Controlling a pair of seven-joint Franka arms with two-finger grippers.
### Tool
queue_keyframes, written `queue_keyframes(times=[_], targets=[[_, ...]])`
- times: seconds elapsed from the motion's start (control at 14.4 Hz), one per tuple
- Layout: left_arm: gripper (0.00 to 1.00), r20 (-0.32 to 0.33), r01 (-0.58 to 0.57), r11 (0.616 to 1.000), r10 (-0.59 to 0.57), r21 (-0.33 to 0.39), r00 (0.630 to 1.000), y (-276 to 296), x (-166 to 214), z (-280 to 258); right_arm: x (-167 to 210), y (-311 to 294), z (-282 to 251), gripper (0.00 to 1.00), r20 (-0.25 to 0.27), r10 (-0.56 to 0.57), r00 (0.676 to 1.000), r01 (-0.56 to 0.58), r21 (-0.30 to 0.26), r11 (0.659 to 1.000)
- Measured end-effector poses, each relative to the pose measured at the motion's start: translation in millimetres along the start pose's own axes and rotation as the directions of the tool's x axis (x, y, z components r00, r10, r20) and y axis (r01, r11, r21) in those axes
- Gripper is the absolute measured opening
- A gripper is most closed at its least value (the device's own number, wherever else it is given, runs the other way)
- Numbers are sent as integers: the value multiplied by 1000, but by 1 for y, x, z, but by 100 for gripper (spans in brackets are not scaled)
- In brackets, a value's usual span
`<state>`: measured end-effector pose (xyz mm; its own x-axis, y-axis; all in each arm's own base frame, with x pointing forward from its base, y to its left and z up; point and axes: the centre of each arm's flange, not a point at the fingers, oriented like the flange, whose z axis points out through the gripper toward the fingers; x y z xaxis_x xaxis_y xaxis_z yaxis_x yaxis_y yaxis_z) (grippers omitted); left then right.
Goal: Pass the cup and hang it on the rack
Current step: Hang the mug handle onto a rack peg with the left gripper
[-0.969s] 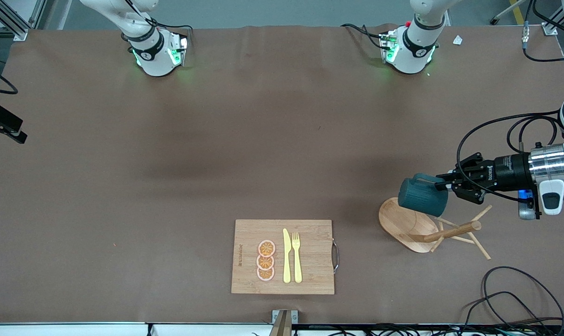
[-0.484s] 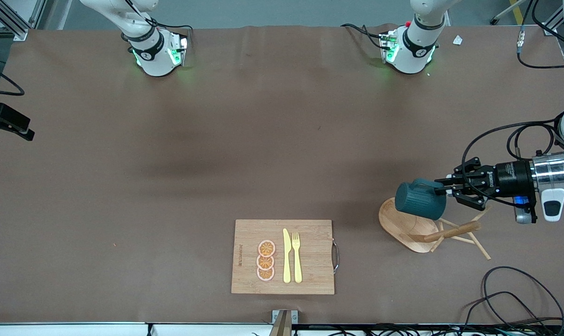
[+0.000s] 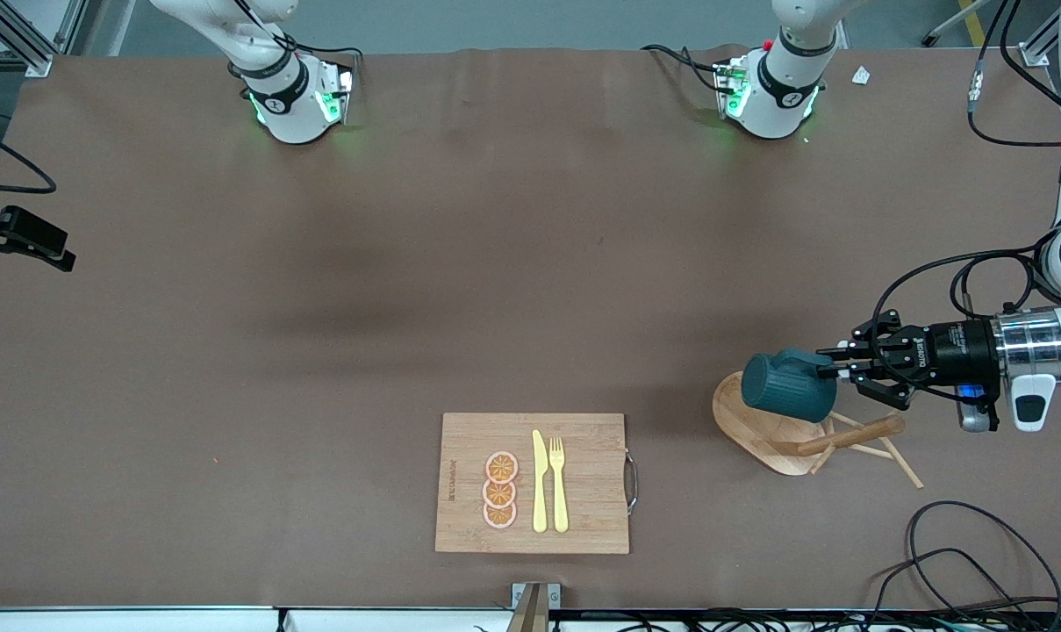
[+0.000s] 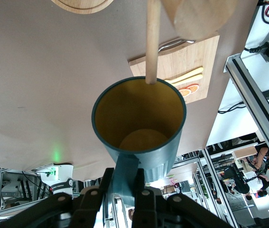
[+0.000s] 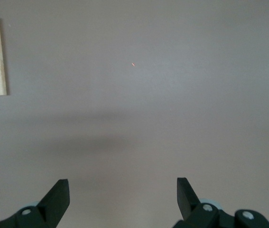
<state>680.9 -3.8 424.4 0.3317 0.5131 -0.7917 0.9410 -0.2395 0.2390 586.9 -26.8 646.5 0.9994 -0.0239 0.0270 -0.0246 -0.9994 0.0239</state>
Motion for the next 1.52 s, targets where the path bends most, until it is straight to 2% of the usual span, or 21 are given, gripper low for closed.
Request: queue_keyframes(times=[0.21,0.55,1.52], targets=[[21,2,28,1000,-28,-3,1000,-1,5,-1,1,-2,0,100,-10,1,1000,0,29,1000],[21,1,46,999,-46,-4,999,-2,8,-2,2,-2,1,100,-8,1,1000,-1,31,1000],[21,-8,85,994,-86,-62,996,-1,51,-31,2,-3,5,100,5,1,1000,-1,32,999]])
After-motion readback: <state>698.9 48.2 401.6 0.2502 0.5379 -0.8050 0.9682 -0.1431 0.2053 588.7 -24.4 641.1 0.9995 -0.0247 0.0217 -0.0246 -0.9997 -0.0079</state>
